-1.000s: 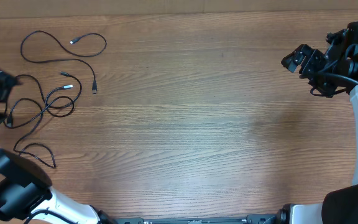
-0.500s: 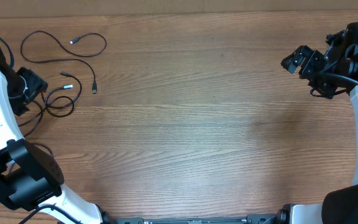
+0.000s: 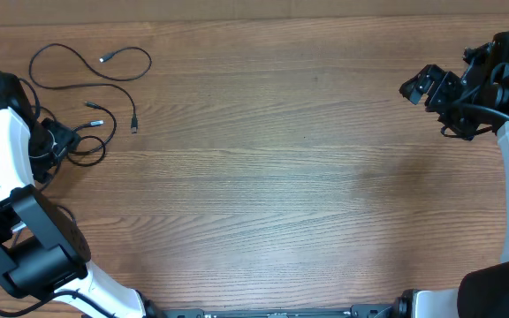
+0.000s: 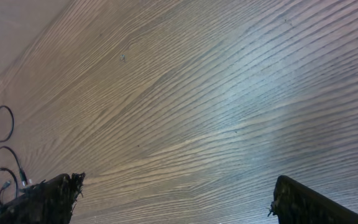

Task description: Untangle cables

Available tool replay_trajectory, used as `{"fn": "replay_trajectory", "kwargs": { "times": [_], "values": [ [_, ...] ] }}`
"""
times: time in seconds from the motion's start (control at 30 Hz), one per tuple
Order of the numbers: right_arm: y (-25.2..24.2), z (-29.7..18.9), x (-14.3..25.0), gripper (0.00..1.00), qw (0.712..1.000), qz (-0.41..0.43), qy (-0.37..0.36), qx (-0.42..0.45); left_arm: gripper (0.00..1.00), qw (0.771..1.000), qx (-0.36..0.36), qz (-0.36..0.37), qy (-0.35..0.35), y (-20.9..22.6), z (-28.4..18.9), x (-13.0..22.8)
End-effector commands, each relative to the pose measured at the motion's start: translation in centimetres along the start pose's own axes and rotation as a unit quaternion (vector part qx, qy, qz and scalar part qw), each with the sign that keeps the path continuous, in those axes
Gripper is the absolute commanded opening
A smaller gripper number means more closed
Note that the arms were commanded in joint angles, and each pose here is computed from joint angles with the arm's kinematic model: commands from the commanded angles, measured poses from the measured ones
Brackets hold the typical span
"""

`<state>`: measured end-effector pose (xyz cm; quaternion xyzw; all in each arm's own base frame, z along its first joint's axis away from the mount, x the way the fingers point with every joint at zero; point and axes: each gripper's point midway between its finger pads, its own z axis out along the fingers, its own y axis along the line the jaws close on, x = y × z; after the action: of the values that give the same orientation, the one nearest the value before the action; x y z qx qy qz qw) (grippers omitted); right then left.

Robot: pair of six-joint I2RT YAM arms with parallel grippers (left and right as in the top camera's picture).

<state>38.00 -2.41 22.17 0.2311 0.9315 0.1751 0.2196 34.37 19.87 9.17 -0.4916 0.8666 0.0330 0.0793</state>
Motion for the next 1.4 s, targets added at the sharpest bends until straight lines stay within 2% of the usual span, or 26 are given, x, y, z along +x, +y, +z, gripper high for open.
{"fn": "replay_trajectory", "kwargs": {
  "times": [0.0, 0.13, 0.27, 0.33, 0.43, 0.5, 0.67, 0.83, 0.9, 1.0, 1.13, 1.37],
  "values": [
    [-0.1, 0.2, 0.0, 1.00, 1.000, 0.001, 0.002, 0.001, 0.67, 1.000, 0.006, -0.014, -0.025, -0.1, -0.2, -0.9],
    [0.0, 0.2, -0.2, 1.00, 1.000, 0.000, -0.002, -0.001, 0.65, 0.998, 0.037, -0.015, -0.039, -1.4, 0.0, -1.8],
    [0.0, 0.3, -0.3, 1.00, 1.000, -0.001, -0.004, -0.002, 0.61, 0.997, 0.074, -0.008, -0.023, -3.2, 1.6, -1.8],
    [-0.1, 0.5, -0.3, 1.00, 1.000, 0.000, -0.001, -0.001, 0.66, 0.997, 0.075, -0.005, -0.002, -3.4, 2.8, -1.2],
    [-0.3, 1.0, -0.2, 1.00, 1.000, 0.003, 0.007, 0.002, 0.66, 0.997, 0.075, -0.004, 0.036, -3.5, 4.3, 0.1],
    [-0.5, 1.5, -0.1, 1.00, 1.000, 0.006, 0.015, 0.005, 0.70, 0.997, 0.076, 0.000, 0.034, -3.4, 4.3, -0.1],
    [-1.1, 3.0, 0.4, 1.00, 0.999, 0.014, 0.040, 0.014, 0.79, 0.995, 0.095, 0.034, -0.004, -4.1, 0.6, -2.2],
    [-1.1, 4.0, 0.9, 1.00, 0.998, 0.018, 0.058, 0.009, 0.82, 0.991, 0.121, 0.034, -0.055, -4.7, -6.5, -4.4],
    [-1.0, 4.1, 0.9, 1.00, 0.998, 0.018, 0.061, 0.006, 0.95, 0.990, 0.127, 0.019, -0.064, -4.3, -9.0, -4.4],
    [-1.0, 4.1, 0.9, 1.00, 0.998, 0.018, 0.060, 0.006, 0.96, 0.994, 0.097, -0.020, -0.047, -2.5, -10.4, -3.0],
    [-0.9, 4.1, 0.9, 1.00, 0.998, 0.018, 0.061, 0.005, 1.00, 0.995, 0.024, -0.099, 0.017, 0.4, -8.8, 0.1],
    [-0.8, 4.1, 0.8, 1.00, 0.998, 0.017, 0.059, 0.000, 1.00, 0.991, 0.035, -0.097, 0.088, -0.4, -3.2, 3.3]
  ]
}}
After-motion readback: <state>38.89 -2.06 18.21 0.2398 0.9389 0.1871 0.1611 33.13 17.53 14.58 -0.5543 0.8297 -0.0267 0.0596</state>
